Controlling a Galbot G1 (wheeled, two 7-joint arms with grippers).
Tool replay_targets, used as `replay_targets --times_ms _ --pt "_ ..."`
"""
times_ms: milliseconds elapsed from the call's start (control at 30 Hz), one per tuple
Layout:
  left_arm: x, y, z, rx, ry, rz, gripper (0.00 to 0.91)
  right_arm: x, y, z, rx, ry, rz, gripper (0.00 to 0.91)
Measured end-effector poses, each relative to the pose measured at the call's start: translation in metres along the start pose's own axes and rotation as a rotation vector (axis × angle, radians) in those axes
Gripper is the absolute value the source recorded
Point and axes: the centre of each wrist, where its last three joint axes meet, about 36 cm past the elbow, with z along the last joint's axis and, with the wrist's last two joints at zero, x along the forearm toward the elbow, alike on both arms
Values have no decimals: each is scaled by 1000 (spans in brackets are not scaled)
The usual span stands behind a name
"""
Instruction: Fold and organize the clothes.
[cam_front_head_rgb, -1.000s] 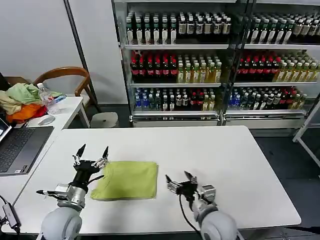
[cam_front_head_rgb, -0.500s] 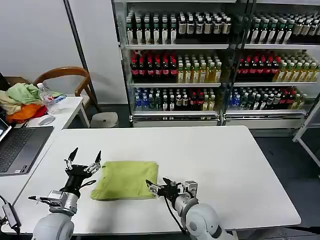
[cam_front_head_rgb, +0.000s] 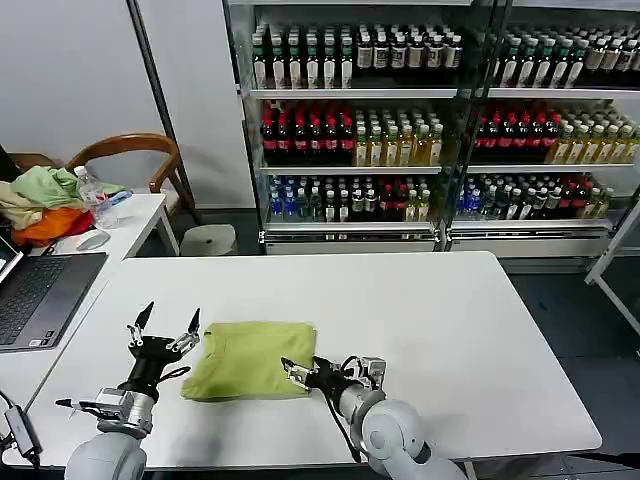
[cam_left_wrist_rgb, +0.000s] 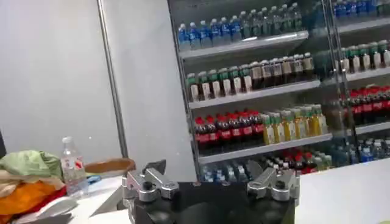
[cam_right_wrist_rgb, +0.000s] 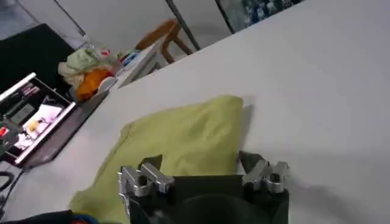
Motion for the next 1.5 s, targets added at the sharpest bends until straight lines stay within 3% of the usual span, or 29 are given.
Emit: replay_targets --times_ms 67,100,767,1500 --pt "0 1 0 -2 -1 0 907 -2 1 0 -8 3 -4 81" --pt "-1 1 -1 -3 -2 -1 907 -3 1 0 -10 5 -6 0" --pt "-2 2 0 -9 2 2 907 -9 -4 -2 -23 13 10 0" --pt "-4 1 1 -1 3 -5 907 19 -28 -59 70 -104 60 0"
